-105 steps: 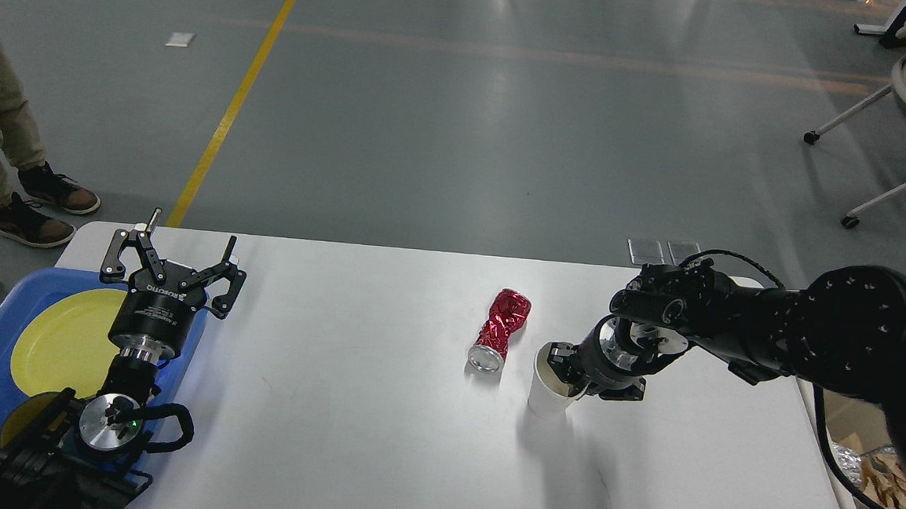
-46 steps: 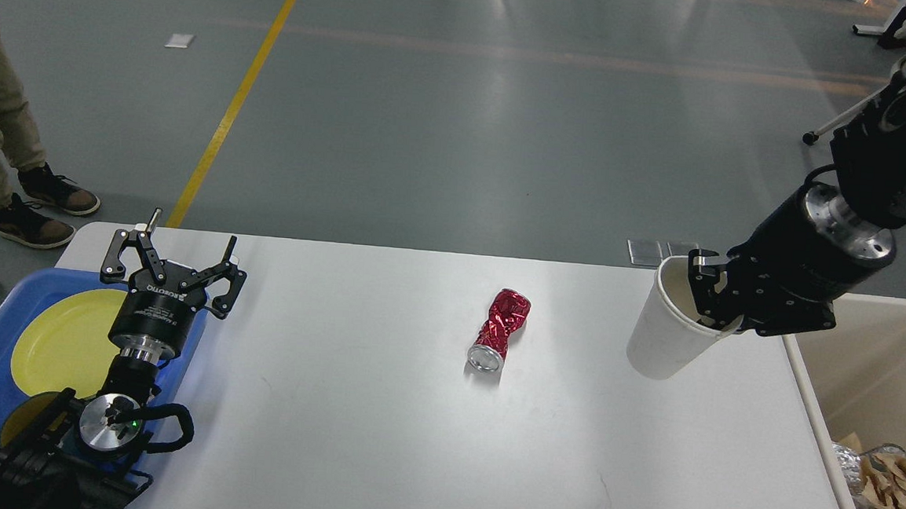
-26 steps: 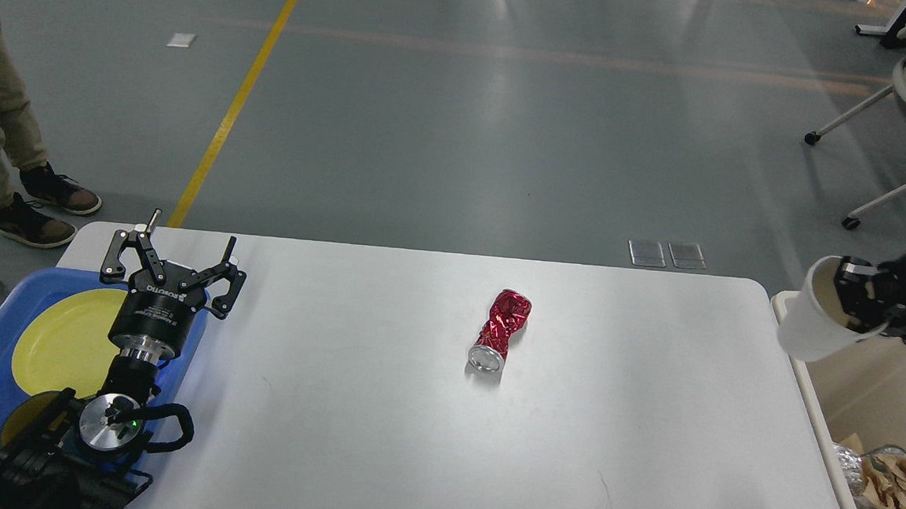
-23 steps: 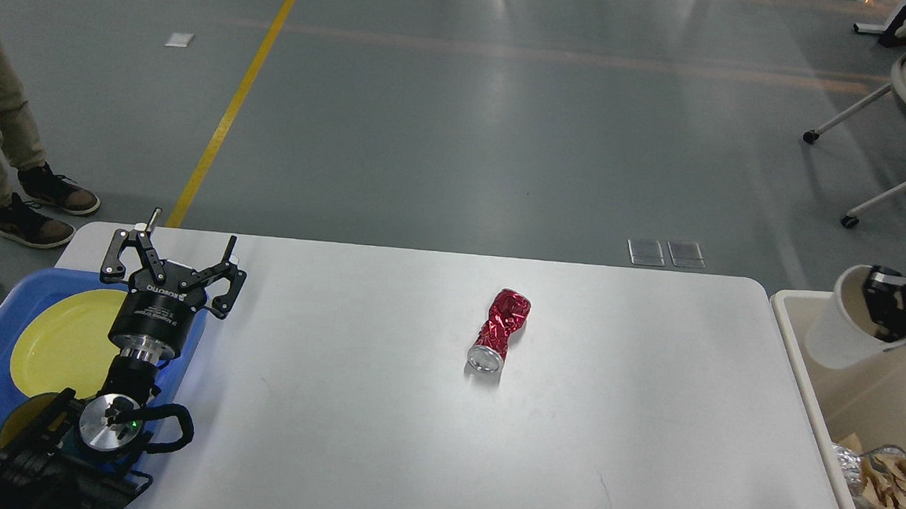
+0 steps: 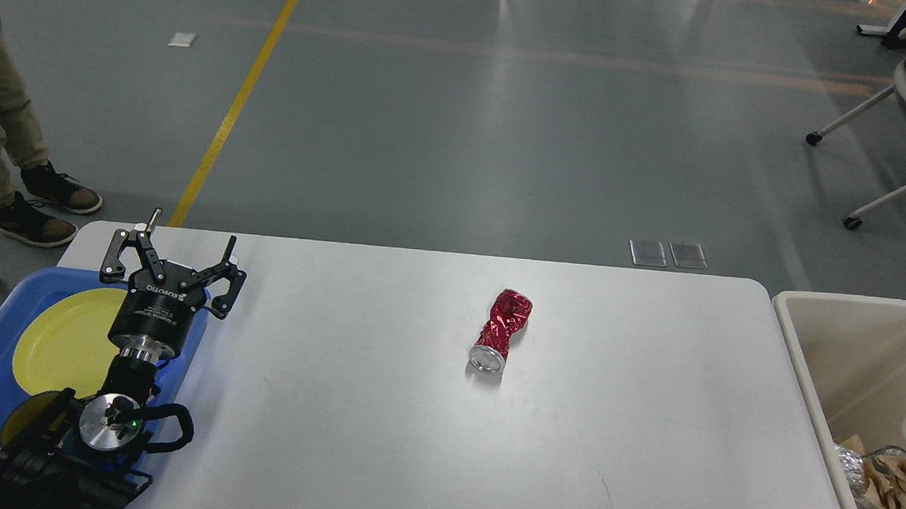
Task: Tidy desktop
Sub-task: 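Lift the paper cup, carry it over the white bin and release, then raise the right gripper out of the bin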
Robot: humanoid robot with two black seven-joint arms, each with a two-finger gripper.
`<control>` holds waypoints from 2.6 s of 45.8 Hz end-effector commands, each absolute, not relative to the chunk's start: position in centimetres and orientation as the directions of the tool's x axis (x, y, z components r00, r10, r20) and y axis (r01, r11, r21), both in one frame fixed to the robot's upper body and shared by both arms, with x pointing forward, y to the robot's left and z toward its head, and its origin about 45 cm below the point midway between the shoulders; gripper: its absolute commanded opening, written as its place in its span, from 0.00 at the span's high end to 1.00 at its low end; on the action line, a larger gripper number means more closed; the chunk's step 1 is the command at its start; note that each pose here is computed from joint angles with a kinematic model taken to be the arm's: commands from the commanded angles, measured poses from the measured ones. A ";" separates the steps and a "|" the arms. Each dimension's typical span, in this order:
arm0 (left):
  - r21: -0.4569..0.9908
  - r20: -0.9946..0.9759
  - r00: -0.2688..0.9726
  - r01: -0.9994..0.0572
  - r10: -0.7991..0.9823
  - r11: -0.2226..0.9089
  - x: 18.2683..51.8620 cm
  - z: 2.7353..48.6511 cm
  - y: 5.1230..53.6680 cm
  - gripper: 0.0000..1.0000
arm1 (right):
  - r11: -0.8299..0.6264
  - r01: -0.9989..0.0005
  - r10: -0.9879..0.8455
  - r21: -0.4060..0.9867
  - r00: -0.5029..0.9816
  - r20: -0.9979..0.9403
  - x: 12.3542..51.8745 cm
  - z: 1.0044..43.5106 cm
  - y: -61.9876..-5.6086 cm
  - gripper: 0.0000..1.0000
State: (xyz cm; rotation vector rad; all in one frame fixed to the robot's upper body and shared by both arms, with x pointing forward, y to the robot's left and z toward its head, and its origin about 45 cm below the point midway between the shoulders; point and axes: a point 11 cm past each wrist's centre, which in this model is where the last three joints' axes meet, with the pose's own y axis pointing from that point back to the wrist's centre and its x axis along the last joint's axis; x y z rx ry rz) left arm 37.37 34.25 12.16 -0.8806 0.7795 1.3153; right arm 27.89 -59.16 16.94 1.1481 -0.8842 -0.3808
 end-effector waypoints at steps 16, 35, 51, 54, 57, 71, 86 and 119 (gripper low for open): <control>-0.097 -0.878 0.105 -0.994 0.468 0.040 37.4 12.2 34.3 0.04 | 0.516 -0.217 -0.594 0.829 0.606 0.529 21.9 3.9 -58.7 1.00; -0.097 -0.877 0.105 -0.994 0.469 0.041 37.4 12.2 34.2 0.04 | 0.566 -0.237 -0.551 0.789 0.603 0.577 20.4 1.3 -57.0 1.00; -0.097 -0.878 0.105 -0.994 0.468 0.040 37.4 12.2 34.3 0.04 | 0.637 -0.318 -0.481 0.702 0.548 0.684 21.0 2.2 -57.9 0.00; -0.097 -0.877 0.105 -0.994 0.469 0.041 37.4 12.2 34.2 0.04 | 0.638 -0.323 -0.478 0.699 0.546 0.688 21.1 2.4 -58.1 0.00; -0.097 -0.877 0.105 -0.994 0.469 0.041 37.4 12.2 34.2 0.04 | 0.640 -0.326 -0.476 0.696 0.543 0.692 21.1 2.6 -58.3 0.00; -0.097 -0.877 0.105 -0.994 0.469 0.041 37.4 12.2 34.2 0.04 | 0.640 -0.333 -0.474 0.693 0.539 0.697 21.5 2.9 -58.4 0.00; -0.097 -0.877 0.105 -0.994 0.469 0.041 37.4 12.2 34.2 0.04 | 0.574 -0.377 -0.519 0.727 0.520 0.679 24.8 4.4 -57.7 0.00; -0.097 -0.878 0.105 -0.994 0.468 0.040 37.4 12.2 34.3 0.04 | 0.148 -0.220 -0.461 0.964 0.847 0.264 40.1 26.6 -46.8 0.00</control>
